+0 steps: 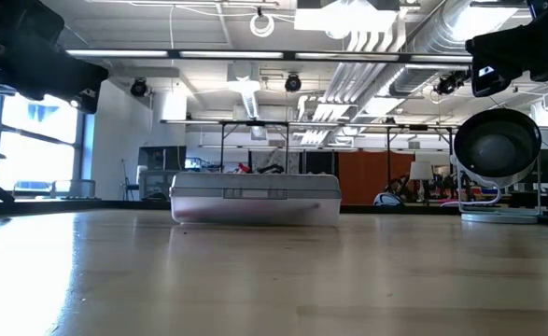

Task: Pick & place school supplies into a supply box
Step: Return to Home Position

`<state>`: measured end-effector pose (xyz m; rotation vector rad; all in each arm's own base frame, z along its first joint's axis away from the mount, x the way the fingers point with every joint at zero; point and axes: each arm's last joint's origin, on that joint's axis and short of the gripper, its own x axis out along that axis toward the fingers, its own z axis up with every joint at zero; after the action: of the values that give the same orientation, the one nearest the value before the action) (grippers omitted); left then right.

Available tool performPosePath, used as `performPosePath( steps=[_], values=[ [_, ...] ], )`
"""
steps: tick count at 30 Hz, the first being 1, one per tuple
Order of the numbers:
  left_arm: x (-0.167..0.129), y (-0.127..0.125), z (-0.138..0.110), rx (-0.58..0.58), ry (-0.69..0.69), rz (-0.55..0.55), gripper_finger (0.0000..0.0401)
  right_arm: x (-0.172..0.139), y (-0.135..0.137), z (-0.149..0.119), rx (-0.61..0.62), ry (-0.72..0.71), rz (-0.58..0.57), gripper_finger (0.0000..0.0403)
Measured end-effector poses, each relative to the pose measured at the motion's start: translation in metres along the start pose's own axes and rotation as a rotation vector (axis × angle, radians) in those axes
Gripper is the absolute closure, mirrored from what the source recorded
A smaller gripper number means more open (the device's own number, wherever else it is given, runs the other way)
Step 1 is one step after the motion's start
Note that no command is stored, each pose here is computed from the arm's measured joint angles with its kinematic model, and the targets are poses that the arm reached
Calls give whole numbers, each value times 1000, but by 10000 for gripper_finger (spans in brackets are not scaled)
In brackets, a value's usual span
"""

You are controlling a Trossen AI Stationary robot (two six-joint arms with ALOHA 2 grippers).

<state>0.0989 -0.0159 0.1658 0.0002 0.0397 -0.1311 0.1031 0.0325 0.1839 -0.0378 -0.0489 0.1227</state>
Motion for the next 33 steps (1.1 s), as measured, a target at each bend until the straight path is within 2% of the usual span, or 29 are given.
performPosePath(
  steps=[5, 13, 33],
  values=[
    [1, 0, -1, -72, 13, 1, 357, 0, 0, 0, 0, 0, 0, 402],
    [1, 0, -1, -78, 13, 4, 320, 0, 0, 0, 0, 0, 0, 402],
    [1, 0, -1, -79, 13, 5, 316, 0, 0, 0, 0, 0, 0, 402]
  ],
)
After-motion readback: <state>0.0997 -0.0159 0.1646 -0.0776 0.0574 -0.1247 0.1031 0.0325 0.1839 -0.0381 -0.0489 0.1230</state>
